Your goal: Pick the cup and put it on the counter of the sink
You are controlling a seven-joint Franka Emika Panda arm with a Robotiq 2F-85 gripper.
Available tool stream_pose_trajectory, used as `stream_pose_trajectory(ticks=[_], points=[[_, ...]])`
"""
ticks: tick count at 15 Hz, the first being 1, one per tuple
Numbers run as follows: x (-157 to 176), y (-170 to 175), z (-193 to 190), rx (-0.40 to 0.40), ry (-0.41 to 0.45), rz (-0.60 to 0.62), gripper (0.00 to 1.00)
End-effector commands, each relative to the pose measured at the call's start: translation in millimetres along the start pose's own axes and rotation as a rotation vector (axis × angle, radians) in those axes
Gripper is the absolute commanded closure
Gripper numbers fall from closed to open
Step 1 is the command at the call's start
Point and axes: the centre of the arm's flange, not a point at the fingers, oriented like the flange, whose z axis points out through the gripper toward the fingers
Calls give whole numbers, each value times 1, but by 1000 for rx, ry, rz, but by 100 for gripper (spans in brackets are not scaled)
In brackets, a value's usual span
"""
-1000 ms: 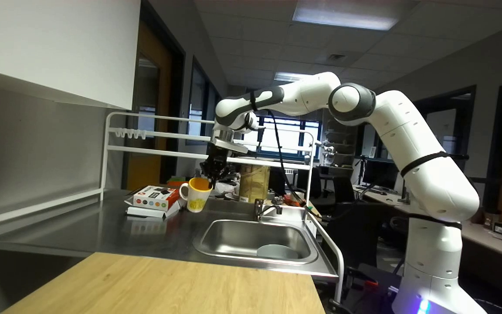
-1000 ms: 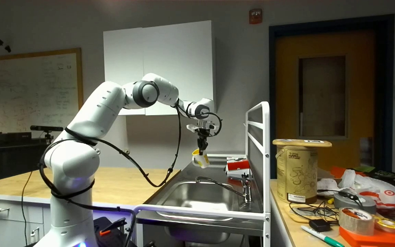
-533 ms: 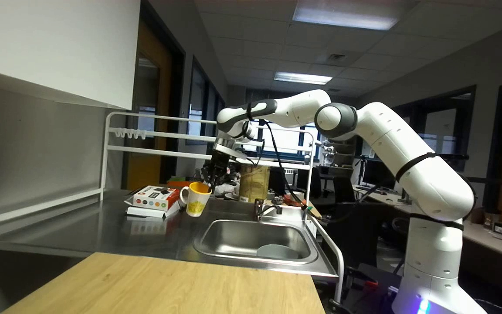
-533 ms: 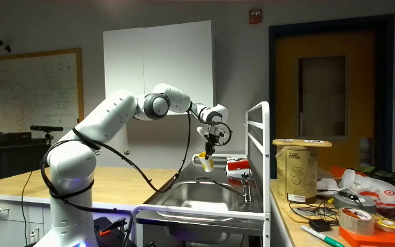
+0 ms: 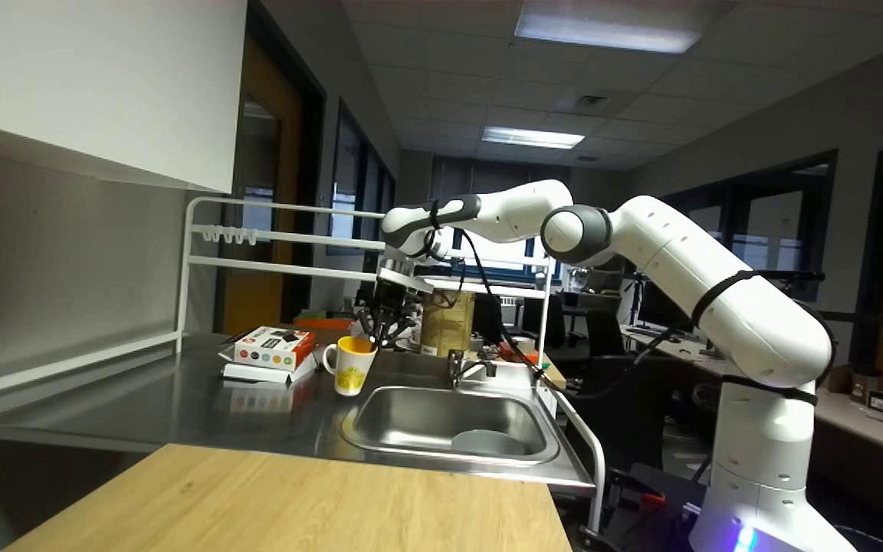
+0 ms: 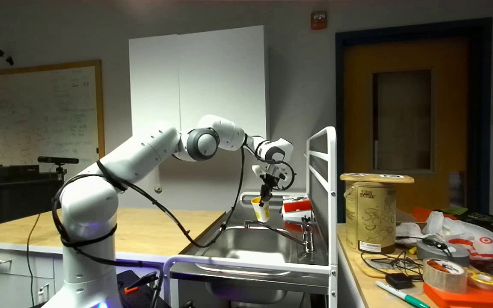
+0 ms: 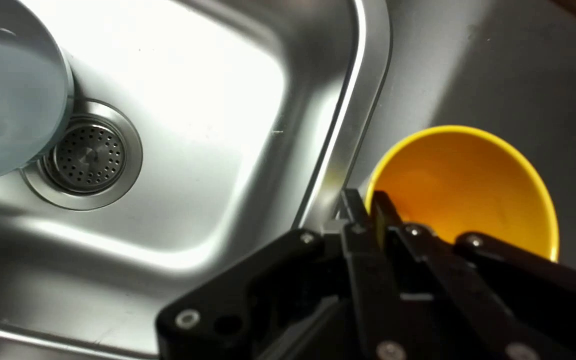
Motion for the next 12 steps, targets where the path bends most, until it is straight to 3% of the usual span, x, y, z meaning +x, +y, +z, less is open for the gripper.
stream_pose_trajectory(ticks=[1, 9, 10, 12], points=[[21, -16, -2, 9, -29, 37, 94], [34, -19, 17, -25, -91, 57, 94], [34, -20, 17, -26, -97, 55, 68], [33, -19, 19, -38, -113, 58, 62]])
